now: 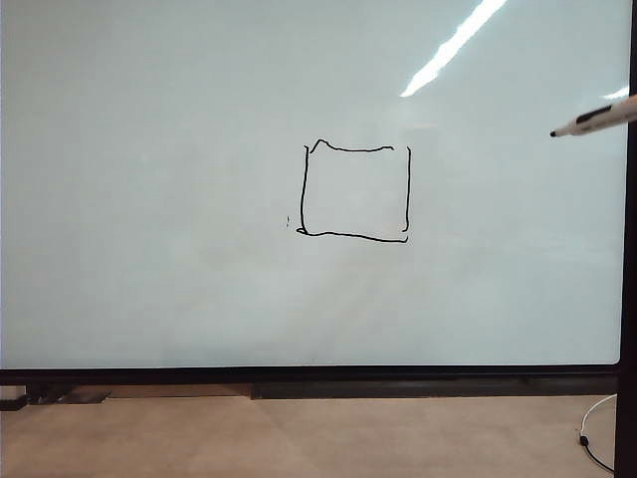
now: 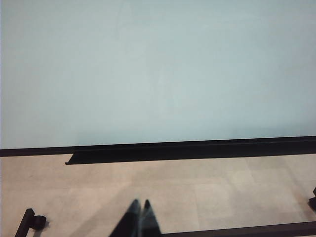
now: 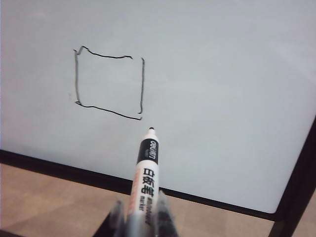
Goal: Pick up the pen on the shelf to the right of the whiteboard and draw a rectangle.
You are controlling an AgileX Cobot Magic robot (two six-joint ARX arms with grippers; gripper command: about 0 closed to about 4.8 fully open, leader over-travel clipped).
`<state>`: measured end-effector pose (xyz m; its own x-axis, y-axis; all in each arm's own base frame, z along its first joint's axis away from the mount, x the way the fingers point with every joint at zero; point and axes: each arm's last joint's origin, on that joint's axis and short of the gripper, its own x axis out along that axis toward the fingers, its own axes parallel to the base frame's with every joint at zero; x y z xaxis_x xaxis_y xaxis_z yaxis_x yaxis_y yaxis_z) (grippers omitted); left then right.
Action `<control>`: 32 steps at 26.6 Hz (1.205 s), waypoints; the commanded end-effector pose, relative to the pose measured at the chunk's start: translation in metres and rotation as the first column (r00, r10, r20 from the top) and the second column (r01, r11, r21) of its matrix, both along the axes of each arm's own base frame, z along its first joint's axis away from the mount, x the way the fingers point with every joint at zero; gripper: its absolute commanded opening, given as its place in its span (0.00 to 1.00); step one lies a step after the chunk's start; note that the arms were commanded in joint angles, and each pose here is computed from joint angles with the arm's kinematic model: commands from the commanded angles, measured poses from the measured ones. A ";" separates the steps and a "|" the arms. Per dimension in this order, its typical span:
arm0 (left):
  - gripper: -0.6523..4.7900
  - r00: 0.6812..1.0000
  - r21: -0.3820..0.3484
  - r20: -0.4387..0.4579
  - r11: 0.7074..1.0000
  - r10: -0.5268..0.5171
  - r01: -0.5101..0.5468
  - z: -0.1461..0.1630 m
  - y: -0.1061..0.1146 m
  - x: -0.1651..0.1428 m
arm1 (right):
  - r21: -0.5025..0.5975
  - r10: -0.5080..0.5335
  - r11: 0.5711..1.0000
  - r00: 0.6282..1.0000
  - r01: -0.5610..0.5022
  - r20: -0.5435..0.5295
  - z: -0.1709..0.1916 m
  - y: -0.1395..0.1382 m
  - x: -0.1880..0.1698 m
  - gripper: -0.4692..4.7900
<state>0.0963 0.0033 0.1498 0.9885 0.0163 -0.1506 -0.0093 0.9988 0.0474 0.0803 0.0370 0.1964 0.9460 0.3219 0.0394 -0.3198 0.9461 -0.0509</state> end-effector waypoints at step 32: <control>0.11 1.000 0.001 0.010 1.000 -0.002 0.002 0.002 0.000 0.000 | -0.035 -0.275 0.960 0.960 0.277 0.054 -0.025 -0.039 0.017 0.08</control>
<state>0.0963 0.0033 0.1498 0.9885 0.0163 -0.1506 -0.0093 0.9988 0.0474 0.0969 -0.0008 0.1720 0.9947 0.0771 0.0687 -0.0695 0.9919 -0.1062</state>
